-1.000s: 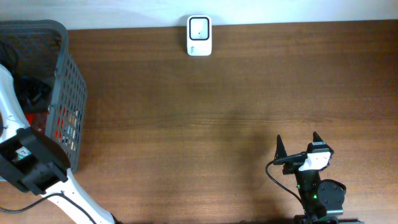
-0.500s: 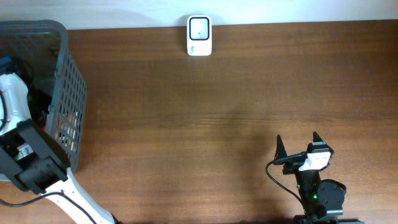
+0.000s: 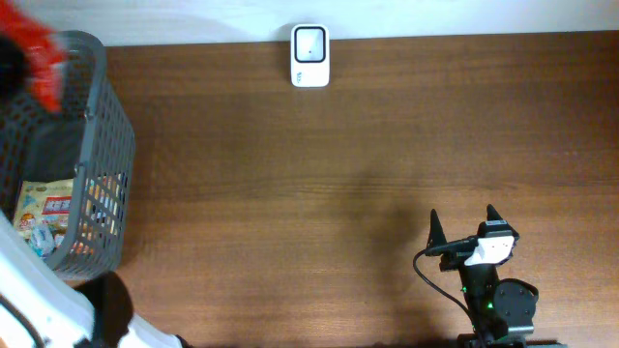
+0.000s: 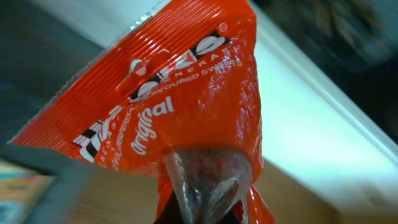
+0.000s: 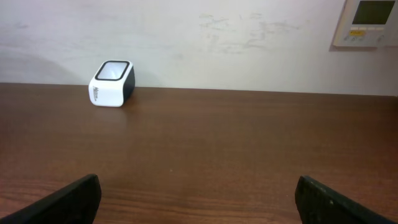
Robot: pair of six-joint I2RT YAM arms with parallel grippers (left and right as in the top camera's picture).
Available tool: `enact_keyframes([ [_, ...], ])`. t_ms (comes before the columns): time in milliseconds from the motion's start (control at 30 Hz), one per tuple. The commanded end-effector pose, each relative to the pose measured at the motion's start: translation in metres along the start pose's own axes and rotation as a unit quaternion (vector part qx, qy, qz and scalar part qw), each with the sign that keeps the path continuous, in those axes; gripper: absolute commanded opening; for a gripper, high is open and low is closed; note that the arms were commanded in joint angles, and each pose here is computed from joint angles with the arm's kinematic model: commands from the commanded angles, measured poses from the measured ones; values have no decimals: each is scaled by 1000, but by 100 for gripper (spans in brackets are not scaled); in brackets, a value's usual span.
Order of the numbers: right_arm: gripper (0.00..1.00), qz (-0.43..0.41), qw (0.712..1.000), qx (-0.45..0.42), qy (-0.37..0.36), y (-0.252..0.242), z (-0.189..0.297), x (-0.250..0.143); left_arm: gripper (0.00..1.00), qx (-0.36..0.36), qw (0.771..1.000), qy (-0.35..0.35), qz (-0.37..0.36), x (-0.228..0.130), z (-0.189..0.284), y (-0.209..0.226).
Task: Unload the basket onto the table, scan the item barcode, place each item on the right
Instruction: 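Grasp the red Hacks candy bag in the basket with the left gripper, then carry the red bag to the table center and release it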
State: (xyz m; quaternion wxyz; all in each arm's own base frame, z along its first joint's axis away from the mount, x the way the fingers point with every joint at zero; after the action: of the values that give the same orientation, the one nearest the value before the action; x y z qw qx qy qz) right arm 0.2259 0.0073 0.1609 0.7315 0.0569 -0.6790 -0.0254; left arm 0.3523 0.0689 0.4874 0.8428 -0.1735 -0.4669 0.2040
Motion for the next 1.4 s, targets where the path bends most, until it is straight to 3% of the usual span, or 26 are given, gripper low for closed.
enact_keyframes([
  [0,98,0,1000,-2,1,-1,0,-2,0,-108,983,100,-111,-65,-24,-92],
  [100,99,0,1000,-2,1,-1,0,-2,0,-75,959,178,-208,-134,-71,-135],
  [233,99,0,1000,-2,1,-1,0,-2,0,8,904,263,-336,-256,-167,-170],
  [367,98,0,1000,-2,1,-1,0,-2,0,43,864,313,-391,-353,-247,-172],
  [467,98,0,1000,-2,1,-1,0,-2,1,47,852,332,-403,-406,-295,-166],
  [567,99,0,1000,-2,1,-1,0,-2,18,12,849,358,-389,-428,-301,-172],
  [600,99,0,1000,-2,1,-1,0,-2,38,2,849,361,-385,-431,-300,-176],
  [667,98,0,1000,-2,1,-1,0,-2,40,3,848,362,-386,-431,-300,-176],
  [767,99,0,1000,-2,1,-1,0,-2,42,-5,860,343,-378,-402,-288,-186],
  [867,99,0,1000,-2,1,-1,0,-2,44,-10,894,282,-349,-320,-258,-195],
  [967,98,0,1000,-2,1,-1,0,-2,52,2,937,186,-296,-201,-197,-175],
  [1000,99,0,1000,-2,1,-1,0,-2,56,24,949,151,-274,-160,-173,-153],
  [1067,98,0,1000,-2,1,-1,0,-2,77,83,969,85,-219,-86,-116,-92],
  [1133,98,0,1000,-2,1,-1,0,-2,82,134,974,53,-174,-50,-76,-42],
  [1167,99,0,1000,-2,1,-1,0,-2,95,159,976,27,-149,-30,-57,-17],
  [1267,98,0,1000,-2,1,-1,0,-2,99,228,969,-26,-85,7,-13,48],
  [1367,98,0,1000,-2,1,-1,0,-2,99,253,966,-22,-47,14,-5,85],
])
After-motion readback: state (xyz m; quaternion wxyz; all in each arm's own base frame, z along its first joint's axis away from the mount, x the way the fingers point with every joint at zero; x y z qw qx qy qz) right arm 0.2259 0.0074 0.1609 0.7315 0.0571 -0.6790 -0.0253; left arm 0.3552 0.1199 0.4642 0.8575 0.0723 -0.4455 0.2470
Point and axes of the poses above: each gripper's point midway between its finger pads, its own z axis back along the fingers, its own y axis along the line the jaws close on, x = y × z, the point moved 2 cm from there along z, back along the fingers, and after that the axes turned 7 degrees about -z, right-handed, at the moved point
